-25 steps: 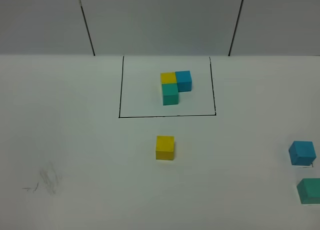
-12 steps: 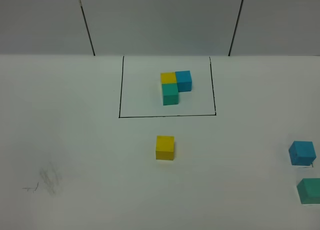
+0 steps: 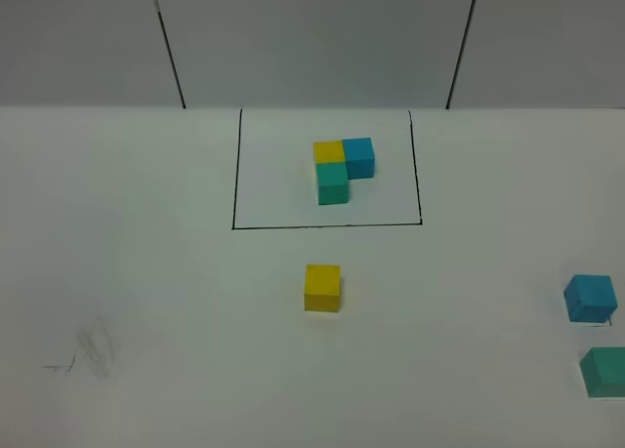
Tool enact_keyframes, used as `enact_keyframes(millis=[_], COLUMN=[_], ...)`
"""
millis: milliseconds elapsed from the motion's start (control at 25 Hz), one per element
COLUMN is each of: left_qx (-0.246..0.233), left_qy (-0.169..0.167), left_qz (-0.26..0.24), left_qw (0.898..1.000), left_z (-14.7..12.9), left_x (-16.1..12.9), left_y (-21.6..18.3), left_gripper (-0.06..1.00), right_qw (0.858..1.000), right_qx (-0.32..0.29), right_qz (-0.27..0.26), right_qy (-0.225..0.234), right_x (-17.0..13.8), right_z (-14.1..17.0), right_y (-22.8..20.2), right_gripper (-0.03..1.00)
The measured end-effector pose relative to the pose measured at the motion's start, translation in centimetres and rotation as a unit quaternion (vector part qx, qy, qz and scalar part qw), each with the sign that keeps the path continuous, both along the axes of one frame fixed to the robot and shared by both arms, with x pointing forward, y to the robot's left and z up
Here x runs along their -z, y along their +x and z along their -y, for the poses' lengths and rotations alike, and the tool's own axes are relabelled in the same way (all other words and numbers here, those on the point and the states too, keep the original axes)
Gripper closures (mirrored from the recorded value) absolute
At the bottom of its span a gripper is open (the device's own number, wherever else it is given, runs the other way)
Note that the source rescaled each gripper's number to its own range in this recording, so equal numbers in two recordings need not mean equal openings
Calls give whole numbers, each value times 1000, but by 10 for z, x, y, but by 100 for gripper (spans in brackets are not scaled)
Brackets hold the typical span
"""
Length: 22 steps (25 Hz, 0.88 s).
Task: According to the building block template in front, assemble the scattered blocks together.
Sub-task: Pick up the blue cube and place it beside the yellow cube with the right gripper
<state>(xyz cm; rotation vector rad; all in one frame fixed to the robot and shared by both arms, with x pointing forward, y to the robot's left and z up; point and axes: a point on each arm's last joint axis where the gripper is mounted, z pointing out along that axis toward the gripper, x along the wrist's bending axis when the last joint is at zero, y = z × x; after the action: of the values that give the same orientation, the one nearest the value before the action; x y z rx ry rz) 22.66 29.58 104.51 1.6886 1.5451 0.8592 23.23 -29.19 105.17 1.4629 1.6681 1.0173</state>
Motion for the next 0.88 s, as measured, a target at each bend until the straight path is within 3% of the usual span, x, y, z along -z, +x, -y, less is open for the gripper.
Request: enact_keyframes(millis=[880], left_qx=[0], left_qy=[0], left_qz=[0], left_qw=[1000], left_z=[0], left_x=[0], left_y=[0], left_gripper=[25], right_qw=[1000], right_qx=[0], right_qz=[3], right_qy=[0], right_x=[-1], right_z=[0], right_y=[0], right_gripper=[24])
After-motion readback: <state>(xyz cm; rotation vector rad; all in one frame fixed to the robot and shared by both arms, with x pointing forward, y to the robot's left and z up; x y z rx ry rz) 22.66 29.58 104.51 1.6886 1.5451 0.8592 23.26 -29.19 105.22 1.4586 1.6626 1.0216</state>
